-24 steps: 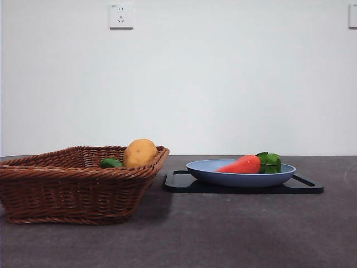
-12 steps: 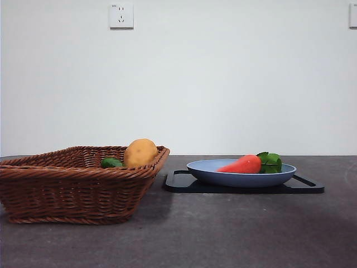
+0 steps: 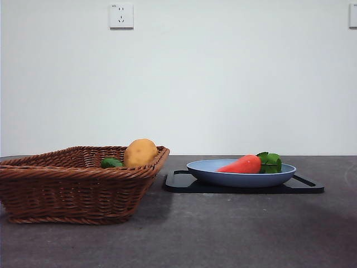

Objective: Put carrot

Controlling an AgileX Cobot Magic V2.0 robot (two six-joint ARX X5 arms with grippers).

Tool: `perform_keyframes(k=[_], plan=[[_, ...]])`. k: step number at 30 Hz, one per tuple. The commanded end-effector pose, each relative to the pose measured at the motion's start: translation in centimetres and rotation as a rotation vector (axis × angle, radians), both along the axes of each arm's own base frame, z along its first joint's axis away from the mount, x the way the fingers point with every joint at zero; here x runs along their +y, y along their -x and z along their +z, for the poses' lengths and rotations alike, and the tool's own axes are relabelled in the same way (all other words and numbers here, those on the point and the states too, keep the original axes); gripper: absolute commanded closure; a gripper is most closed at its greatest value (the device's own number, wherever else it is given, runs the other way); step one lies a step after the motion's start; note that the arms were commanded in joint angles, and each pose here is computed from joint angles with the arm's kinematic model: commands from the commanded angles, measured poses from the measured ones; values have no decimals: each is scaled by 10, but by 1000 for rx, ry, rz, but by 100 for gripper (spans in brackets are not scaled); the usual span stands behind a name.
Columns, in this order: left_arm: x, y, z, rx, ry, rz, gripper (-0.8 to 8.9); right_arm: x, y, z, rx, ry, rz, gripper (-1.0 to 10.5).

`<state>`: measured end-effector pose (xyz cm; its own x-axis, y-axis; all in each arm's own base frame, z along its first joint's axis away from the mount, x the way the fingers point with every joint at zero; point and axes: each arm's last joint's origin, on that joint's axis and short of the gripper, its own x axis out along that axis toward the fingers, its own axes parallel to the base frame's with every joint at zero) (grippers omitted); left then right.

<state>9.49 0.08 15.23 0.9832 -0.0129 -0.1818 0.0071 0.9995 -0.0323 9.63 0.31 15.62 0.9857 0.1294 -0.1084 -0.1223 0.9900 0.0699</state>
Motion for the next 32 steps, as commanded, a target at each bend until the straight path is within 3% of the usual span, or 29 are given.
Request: perform_keyframes(k=[1,32], plan=[[0,0,-2,-3,7,3,807,-1,0,-1,-3,-16,-11,936],[0,0,-2,-3,7,3,807,-1,0,-1,-4,-13,-27,936]])
